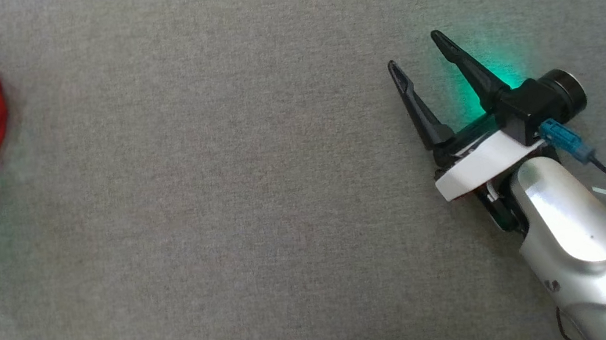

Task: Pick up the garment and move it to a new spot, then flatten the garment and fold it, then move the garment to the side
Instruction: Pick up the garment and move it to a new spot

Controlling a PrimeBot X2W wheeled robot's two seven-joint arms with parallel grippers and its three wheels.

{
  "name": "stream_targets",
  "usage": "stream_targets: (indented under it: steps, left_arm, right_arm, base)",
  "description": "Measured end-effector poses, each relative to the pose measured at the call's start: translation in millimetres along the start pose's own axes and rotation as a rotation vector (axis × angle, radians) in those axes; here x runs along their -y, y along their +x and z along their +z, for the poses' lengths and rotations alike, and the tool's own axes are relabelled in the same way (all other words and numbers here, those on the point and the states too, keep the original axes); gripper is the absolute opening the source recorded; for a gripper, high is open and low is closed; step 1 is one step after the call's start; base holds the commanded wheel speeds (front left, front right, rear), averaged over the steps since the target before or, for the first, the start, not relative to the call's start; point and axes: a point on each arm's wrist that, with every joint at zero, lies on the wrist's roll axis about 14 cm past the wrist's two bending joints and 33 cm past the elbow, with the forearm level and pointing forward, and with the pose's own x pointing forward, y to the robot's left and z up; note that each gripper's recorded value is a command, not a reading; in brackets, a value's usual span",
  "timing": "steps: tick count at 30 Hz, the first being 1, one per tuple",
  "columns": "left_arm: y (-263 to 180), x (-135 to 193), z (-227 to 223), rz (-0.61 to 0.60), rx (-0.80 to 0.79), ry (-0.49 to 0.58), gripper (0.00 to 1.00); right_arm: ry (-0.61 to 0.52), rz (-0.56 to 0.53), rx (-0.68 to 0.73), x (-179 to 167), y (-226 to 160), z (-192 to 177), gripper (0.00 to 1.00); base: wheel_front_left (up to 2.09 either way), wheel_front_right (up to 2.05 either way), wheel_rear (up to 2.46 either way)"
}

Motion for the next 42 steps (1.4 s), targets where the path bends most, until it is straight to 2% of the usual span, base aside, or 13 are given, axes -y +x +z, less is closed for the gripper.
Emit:
stream_targets:
  steps: [7,14,24,29,30,33,34,35,36,42]
  left_arm:
    - [-2,51,83,-0.163,0.236,0.033,0.0]
    - [-25,148,137,-0.396,0.397,-0.017,0.0]
    - [-98,302,141,-0.77,0.397,-0.157,0.0]
    - [-147,363,128,-0.96,0.358,-0.173,0.0]
    - [-167,381,117,-1.033,0.326,-0.183,0.0]
    - [-189,394,112,-1.101,0.295,-0.228,0.0]
    - [-195,397,112,-1.119,0.294,-0.239,0.19]
    - [-200,398,113,-1.129,0.297,-0.24,0.51]
    - [-204,399,114,-1.132,0.298,-0.248,1.0]
    - [-199,378,105,-1.035,0.284,-0.265,1.0]
  right_arm:
    - [0.001,-0.043,-0.003,4,-17,8,1.0]
    - [0.015,-0.116,-0.001,13,-43,15,1.0]
    - [0.016,-0.252,0.028,39,-87,31,1.0]
    - [0.016,-0.32,0.031,51,-111,34,1.0]
    - [0.016,-0.345,0.038,56,-118,37,1.0]
    - [0.011,-0.369,0.047,61,-126,41,1.0]
    - [0.011,-0.373,0.05,62,-128,42,1.0]
    - [0.01,-0.376,0.053,62,-129,43,1.0]
    - [0.011,-0.378,0.054,62,-129,44,1.0]
    - [0.037,-0.383,0.043,59,-131,36,1.0]
  base:
    - [0.0,0.0,0.0]
    - [0.0,0.0,0.0]
    - [0.0,0.0,0.0]
    - [0.0,0.0,0.0]
    - [0.0,0.0,0.0]
    - [0.0,0.0,0.0]
    - [0.0,0.0,0.0]
    - [0.0,0.0,0.0]
    - [0.0,0.0,0.0]
    - [0.0,0.0,0.0]
